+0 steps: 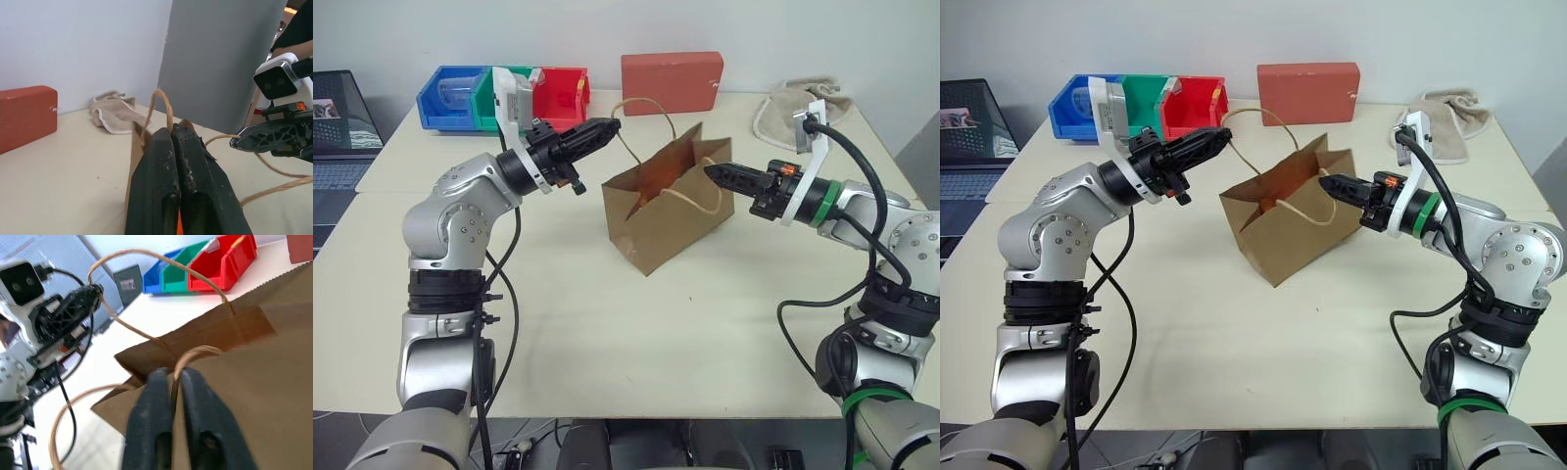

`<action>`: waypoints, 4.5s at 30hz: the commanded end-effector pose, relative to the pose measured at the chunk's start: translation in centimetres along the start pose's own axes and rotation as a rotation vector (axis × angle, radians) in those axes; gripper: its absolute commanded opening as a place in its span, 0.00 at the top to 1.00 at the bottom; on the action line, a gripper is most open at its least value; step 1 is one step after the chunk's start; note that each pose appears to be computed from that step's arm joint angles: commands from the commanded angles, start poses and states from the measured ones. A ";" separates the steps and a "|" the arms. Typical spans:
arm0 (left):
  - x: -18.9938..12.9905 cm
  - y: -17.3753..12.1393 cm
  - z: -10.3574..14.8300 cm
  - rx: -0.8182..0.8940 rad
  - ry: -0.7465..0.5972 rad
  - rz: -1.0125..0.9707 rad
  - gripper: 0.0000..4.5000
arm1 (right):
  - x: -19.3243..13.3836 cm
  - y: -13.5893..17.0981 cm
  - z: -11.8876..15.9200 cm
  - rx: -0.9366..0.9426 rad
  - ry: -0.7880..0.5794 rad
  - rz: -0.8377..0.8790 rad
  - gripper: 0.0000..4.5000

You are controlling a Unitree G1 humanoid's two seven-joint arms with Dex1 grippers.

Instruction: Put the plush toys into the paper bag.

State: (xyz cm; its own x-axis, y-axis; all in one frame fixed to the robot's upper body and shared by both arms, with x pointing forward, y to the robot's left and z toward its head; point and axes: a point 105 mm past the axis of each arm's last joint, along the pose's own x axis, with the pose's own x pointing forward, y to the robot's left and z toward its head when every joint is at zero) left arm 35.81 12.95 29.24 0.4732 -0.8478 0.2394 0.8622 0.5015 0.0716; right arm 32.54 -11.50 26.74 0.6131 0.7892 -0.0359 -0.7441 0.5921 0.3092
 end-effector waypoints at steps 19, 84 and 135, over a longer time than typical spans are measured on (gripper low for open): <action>-4.3 -2.0 -3.2 0.031 0.194 -0.093 0.00 | -7.3 2.9 0.7 -0.525 0.196 0.182 0.00; 2.0 -4.6 -10.6 0.072 0.136 -0.008 0.99 | -5.2 4.8 -2.9 -0.784 0.196 0.194 0.00; -10.5 -1.7 -4.7 0.360 0.647 -0.128 0.13 | -14.7 -1.2 1.0 -0.817 0.434 -0.056 0.00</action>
State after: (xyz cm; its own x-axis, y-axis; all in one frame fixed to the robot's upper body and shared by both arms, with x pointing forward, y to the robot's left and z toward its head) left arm 30.79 19.28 18.39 0.4033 -0.7992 -0.4456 0.9085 0.2918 0.2990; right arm 24.38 -22.84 26.79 0.6070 0.6652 -0.4349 -0.7903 0.4475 -0.4186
